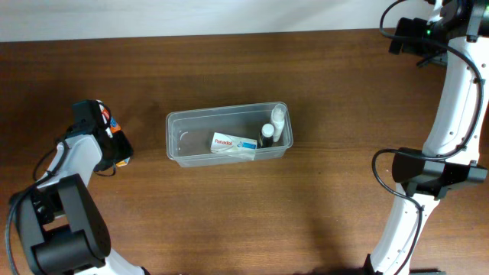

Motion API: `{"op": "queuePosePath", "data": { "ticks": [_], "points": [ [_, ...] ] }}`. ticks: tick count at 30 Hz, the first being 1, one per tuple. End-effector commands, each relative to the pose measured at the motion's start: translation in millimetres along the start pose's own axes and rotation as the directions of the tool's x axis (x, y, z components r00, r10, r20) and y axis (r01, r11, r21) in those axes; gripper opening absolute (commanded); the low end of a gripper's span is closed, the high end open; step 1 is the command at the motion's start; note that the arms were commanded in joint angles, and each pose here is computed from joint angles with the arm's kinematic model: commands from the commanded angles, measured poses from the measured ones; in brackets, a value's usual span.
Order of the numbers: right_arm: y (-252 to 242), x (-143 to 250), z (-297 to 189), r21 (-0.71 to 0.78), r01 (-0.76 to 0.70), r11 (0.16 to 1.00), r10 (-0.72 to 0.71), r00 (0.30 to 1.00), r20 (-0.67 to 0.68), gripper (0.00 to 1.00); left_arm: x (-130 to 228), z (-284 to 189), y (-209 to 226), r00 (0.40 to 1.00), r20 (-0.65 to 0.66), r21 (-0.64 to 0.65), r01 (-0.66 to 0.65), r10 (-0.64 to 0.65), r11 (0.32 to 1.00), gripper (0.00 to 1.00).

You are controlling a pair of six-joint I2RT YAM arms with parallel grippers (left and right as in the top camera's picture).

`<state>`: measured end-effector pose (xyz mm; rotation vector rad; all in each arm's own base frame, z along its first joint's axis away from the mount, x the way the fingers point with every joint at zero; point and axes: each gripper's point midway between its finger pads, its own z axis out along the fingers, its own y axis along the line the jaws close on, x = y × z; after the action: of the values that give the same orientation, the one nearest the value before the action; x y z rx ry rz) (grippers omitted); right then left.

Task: Pack container
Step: 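Lower the left gripper over the gold-capped jar to grasp it, then lift the gold-capped jar with the left gripper toward the container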

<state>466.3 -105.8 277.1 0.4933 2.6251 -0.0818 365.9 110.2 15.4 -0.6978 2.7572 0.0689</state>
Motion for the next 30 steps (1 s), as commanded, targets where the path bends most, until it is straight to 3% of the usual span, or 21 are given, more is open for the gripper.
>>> {"op": "queuePosePath", "data": {
  "ticks": [1, 15, 30],
  "points": [
    [-3.6, 0.6, -4.1, 0.01, -0.012, 1.0, 0.012, 1.0, 0.003, 0.98, 4.3, 4.1, 0.8, 1.0, -0.013, -0.011, -0.011, 0.011, 1.0, 0.29],
    [-3.6, 0.6, -4.1, 0.01, -0.012, 1.0, 0.012, 1.0, 0.003, 0.98, 6.3, -12.3, -4.1, 1.0, -0.019, 0.023, -0.01, 0.011, 1.0, 0.28],
    [-3.6, 0.6, -4.1, 0.01, -0.012, 1.0, 0.012, 1.0, 0.003, 0.98, -29.9, -155.2, -8.8, 0.958, 0.288, 0.09, -0.023, -0.004, 0.996, 0.28]
  ]
}}
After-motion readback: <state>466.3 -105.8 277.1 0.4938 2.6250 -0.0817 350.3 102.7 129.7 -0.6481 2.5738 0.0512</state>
